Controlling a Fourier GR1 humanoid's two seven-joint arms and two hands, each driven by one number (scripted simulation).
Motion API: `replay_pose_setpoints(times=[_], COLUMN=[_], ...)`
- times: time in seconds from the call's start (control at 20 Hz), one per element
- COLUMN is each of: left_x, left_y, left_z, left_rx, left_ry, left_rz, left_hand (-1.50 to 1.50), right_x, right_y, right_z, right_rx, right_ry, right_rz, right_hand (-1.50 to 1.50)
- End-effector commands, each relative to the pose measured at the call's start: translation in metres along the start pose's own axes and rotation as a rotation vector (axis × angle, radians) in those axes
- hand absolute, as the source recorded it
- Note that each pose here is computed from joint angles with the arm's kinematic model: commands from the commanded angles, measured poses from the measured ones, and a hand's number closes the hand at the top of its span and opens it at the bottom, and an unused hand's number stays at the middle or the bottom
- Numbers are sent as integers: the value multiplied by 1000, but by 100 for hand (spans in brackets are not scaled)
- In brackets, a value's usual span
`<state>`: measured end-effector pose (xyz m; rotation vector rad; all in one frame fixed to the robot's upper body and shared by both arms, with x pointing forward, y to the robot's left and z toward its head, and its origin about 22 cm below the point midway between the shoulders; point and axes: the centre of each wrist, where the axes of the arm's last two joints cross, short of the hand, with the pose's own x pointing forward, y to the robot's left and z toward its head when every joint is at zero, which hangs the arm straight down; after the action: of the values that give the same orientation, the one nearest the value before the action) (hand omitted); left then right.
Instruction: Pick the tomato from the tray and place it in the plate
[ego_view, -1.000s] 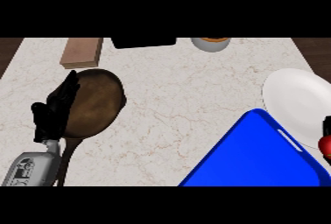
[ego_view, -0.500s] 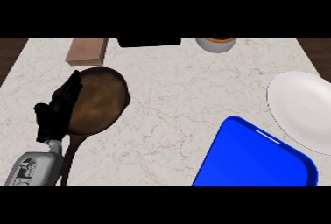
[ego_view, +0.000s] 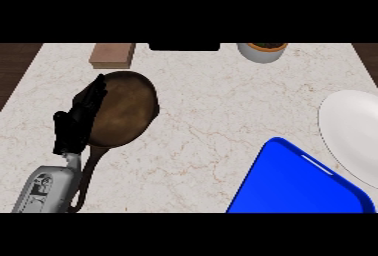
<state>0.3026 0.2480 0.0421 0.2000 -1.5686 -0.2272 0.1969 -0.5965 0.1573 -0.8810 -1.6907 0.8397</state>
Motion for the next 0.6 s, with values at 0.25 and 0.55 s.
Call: replay_pose_setpoints(times=[0.25,0.55], left_x=[-13,5], left_y=[-13,-2], left_z=[2,-11], left_rx=[-3,3], left_ry=[-11,7], left_rz=[-2,-11], left_hand=[0,0], right_x=[0,26], right_y=[60,112], right_z=[-51,-95], right_rx=[141,215], right_ry=[-105,-102], right_rz=[-136,48], right_hand=[150,150])
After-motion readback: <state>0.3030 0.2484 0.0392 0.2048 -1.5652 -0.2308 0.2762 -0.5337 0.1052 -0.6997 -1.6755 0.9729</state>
